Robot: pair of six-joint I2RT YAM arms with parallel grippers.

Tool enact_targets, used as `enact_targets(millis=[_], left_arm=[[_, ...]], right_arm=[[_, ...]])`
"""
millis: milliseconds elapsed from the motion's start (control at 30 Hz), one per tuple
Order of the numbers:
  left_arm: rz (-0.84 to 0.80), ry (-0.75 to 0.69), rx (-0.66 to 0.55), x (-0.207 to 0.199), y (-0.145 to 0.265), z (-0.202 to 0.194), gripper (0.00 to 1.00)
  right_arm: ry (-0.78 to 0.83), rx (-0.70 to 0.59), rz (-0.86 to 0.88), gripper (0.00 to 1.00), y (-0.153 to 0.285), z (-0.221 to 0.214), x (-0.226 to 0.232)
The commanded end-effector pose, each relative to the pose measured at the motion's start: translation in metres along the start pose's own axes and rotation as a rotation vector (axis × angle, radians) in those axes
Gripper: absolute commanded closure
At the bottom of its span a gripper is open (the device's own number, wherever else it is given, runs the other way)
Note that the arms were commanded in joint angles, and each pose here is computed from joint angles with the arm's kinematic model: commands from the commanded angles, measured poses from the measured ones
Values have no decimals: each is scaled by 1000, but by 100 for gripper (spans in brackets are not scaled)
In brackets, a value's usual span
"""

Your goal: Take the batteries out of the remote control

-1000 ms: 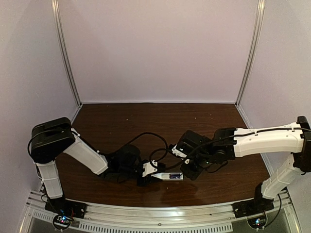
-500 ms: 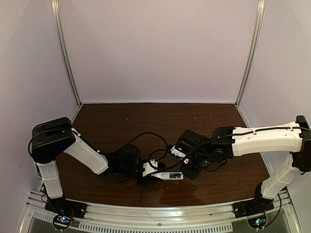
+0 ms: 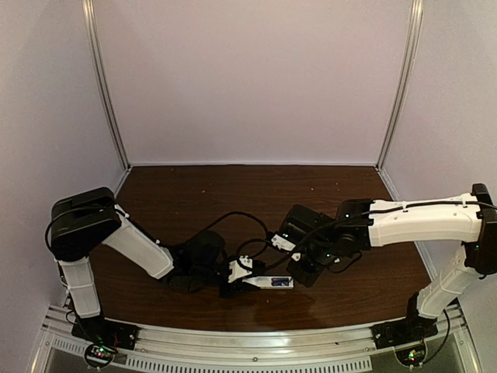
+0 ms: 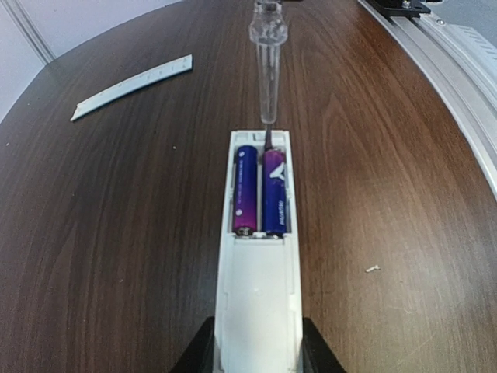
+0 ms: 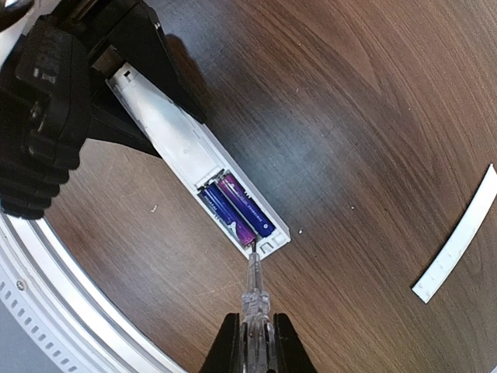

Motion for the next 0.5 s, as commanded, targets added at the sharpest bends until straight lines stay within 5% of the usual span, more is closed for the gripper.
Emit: enact_targets(millis=[0, 467], left_arm=[[-9, -4, 20, -1, -4, -6, 100], [-11, -6, 14, -2, -4, -7, 100]], right_arm=[[-2, -5, 48, 100, -7, 2, 9], [-55, -84, 129, 100, -9, -5, 12]])
Point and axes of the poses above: each gripper's point midway between its finger pads, its own y axis back along the fingers, its own x axis along the line the jaws close on, z = x × y, the point moved 2 cm from there along y, back along the fingers, and after that the axes turned 3 degrees about -y, right-handed, at the moved point
